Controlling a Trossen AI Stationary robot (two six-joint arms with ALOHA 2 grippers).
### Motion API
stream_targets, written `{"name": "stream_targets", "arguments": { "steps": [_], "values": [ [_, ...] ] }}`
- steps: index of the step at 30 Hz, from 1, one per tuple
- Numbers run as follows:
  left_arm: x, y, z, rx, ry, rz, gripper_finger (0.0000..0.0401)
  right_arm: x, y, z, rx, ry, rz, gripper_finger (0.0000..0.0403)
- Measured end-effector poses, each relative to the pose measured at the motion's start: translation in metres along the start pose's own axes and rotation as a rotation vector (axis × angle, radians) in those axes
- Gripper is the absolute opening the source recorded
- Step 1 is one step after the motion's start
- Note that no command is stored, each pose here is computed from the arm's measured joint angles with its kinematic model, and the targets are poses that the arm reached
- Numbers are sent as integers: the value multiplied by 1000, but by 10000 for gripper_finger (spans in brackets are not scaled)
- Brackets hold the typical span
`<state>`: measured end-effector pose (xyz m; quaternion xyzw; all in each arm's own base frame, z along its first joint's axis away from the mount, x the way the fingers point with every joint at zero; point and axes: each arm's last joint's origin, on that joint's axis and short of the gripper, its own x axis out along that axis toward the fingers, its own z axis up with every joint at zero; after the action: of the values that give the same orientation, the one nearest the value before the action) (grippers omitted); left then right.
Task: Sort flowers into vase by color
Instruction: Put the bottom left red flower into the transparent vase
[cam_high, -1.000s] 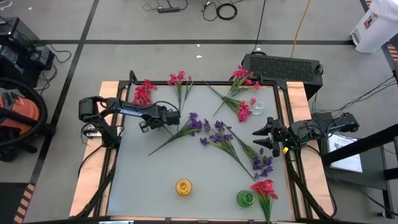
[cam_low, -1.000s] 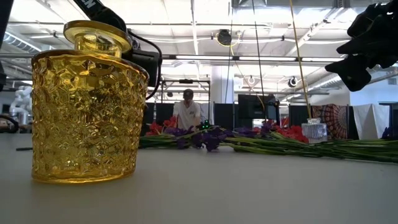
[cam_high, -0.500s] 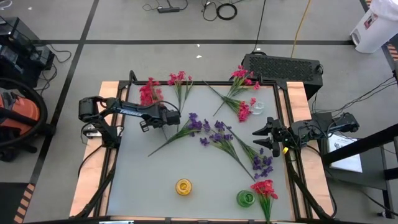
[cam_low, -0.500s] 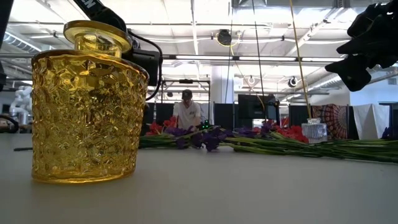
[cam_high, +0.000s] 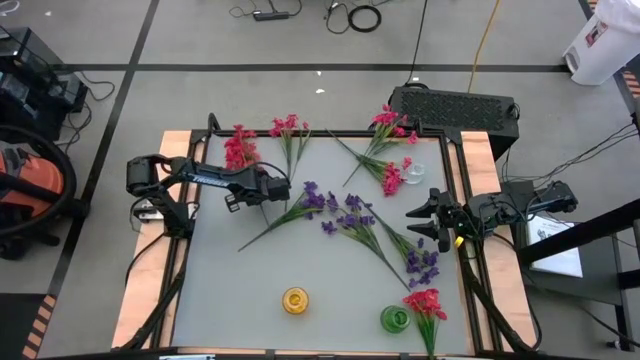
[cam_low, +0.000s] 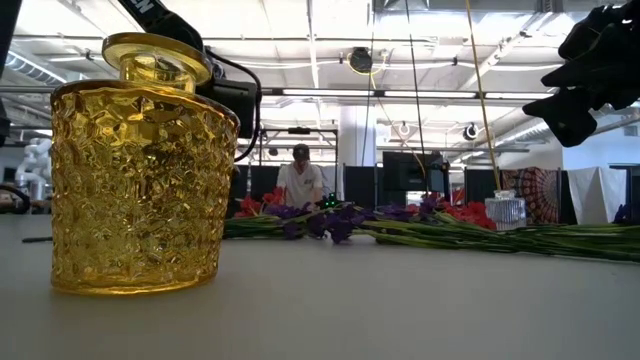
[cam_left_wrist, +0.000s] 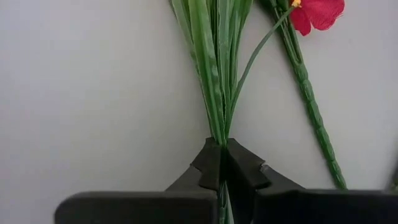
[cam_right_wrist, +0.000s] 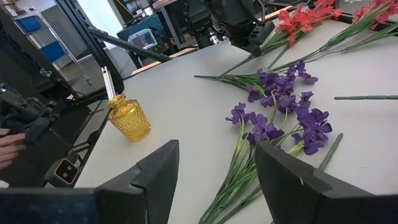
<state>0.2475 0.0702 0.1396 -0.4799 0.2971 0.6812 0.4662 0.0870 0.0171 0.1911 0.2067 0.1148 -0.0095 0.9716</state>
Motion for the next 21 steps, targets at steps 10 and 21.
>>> {"name": "stream_targets", "arguments": {
  "steps": [10, 21],
  "values": [
    [-13, -3, -4, 20, -45, -32, 26, 0, 0, 0, 0, 0, 1, 203],
    [-56, 5, -5, -22, -157, -106, 27, 0, 0, 0, 0, -1, 0, 203]
  ]
}}
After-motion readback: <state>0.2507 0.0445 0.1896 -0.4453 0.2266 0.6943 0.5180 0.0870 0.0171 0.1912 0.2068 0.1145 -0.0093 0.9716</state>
